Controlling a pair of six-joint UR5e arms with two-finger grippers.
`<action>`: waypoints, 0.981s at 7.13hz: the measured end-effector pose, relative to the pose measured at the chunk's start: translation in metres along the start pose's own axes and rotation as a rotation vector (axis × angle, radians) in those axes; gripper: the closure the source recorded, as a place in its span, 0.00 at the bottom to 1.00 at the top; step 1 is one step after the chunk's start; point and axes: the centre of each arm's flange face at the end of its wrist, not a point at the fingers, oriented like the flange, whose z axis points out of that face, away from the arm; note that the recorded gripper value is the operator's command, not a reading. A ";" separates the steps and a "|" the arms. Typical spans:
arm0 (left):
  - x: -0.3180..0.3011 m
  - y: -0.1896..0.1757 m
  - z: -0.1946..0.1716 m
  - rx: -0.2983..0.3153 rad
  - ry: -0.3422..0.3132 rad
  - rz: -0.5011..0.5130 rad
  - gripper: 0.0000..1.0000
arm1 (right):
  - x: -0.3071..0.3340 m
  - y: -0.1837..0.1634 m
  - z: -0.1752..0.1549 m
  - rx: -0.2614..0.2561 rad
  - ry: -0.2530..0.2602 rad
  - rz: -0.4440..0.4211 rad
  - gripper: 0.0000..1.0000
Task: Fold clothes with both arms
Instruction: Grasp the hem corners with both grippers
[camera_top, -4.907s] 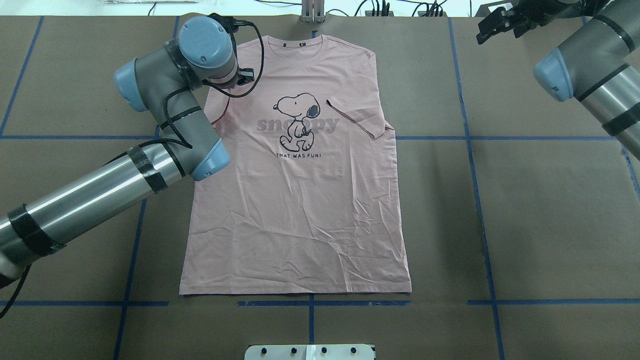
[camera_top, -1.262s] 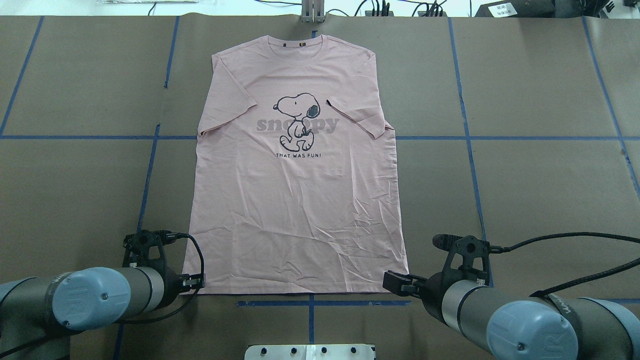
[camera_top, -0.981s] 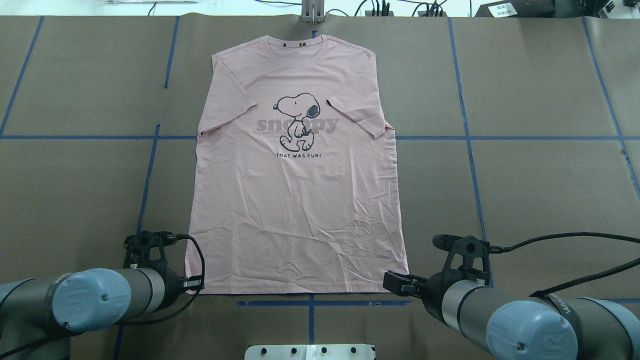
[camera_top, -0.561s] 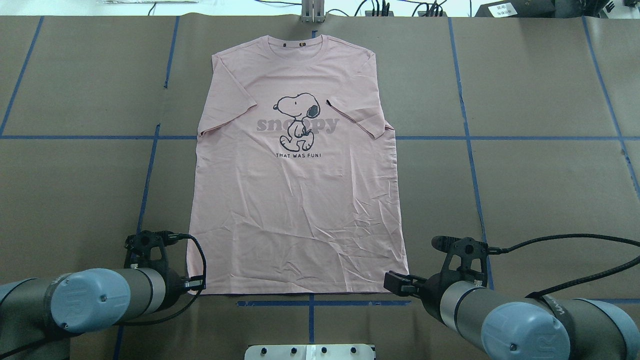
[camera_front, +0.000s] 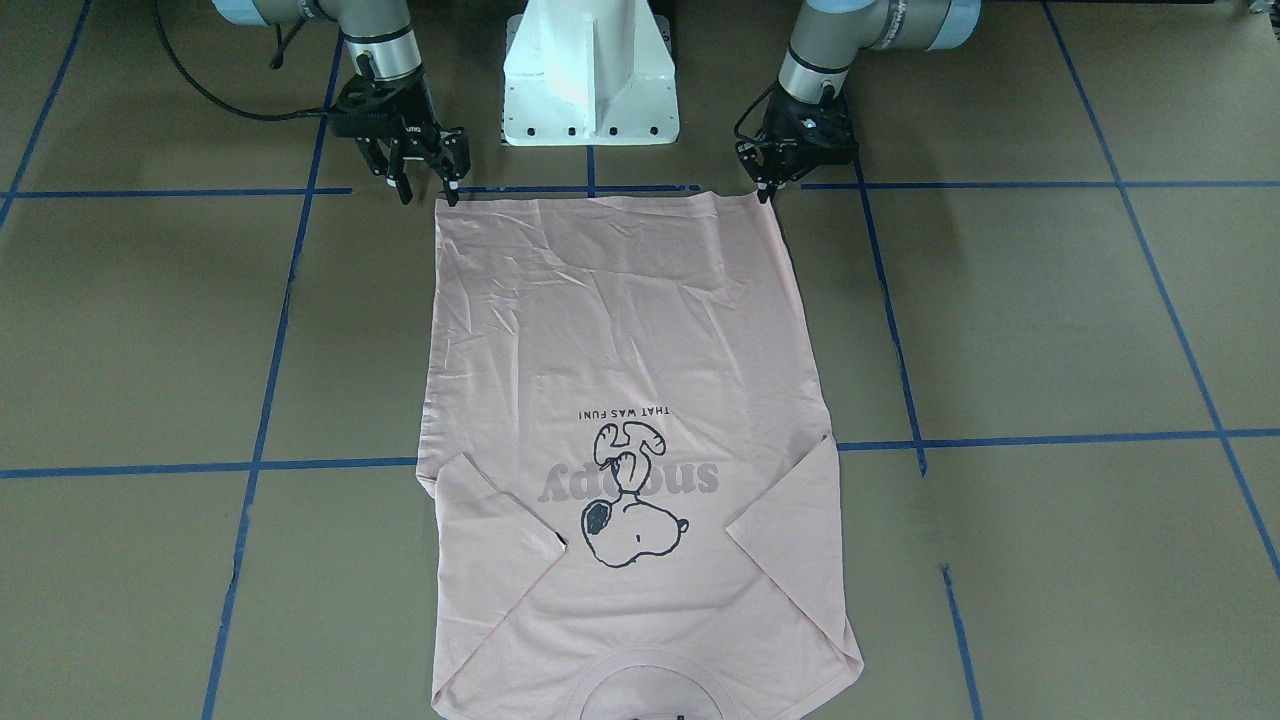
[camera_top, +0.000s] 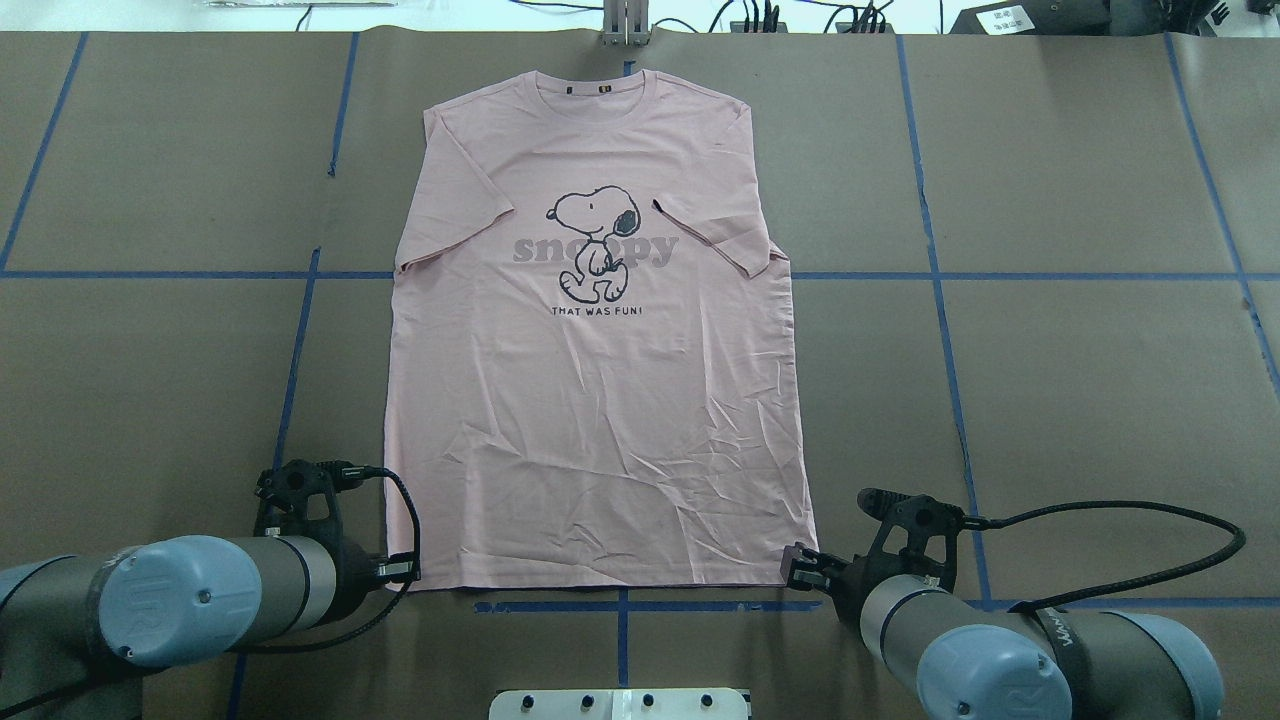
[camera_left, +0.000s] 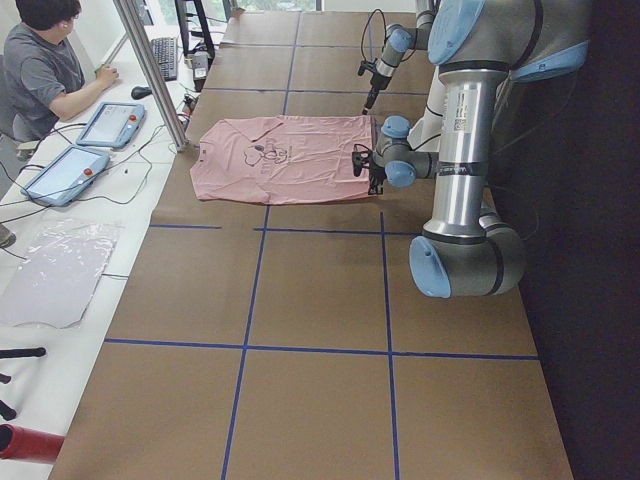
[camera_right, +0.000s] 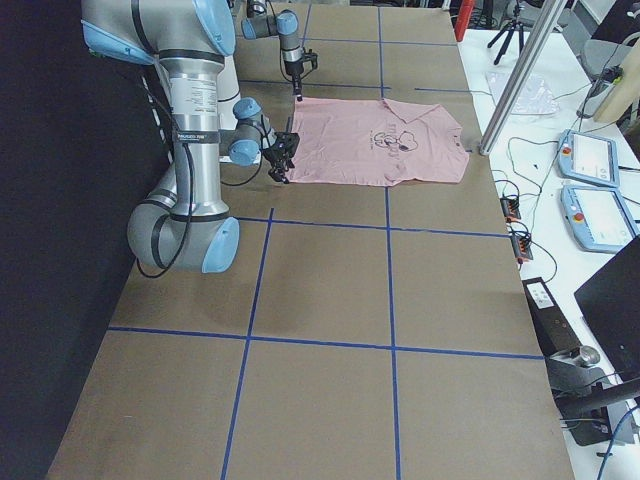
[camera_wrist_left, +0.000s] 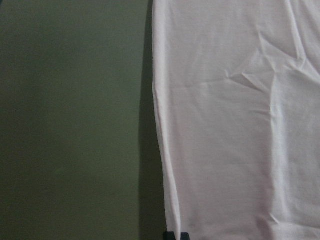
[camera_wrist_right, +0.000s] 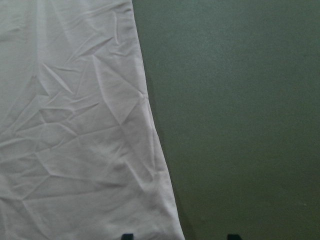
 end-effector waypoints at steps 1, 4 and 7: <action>0.002 0.000 -0.001 0.000 0.004 0.000 1.00 | -0.003 0.004 0.004 0.000 0.010 -0.002 0.34; 0.002 0.000 -0.001 0.000 0.005 0.000 1.00 | -0.024 0.010 0.008 0.008 0.048 -0.014 0.39; 0.003 0.000 -0.001 0.000 0.007 -0.001 1.00 | -0.022 0.016 0.017 0.010 0.070 -0.022 0.41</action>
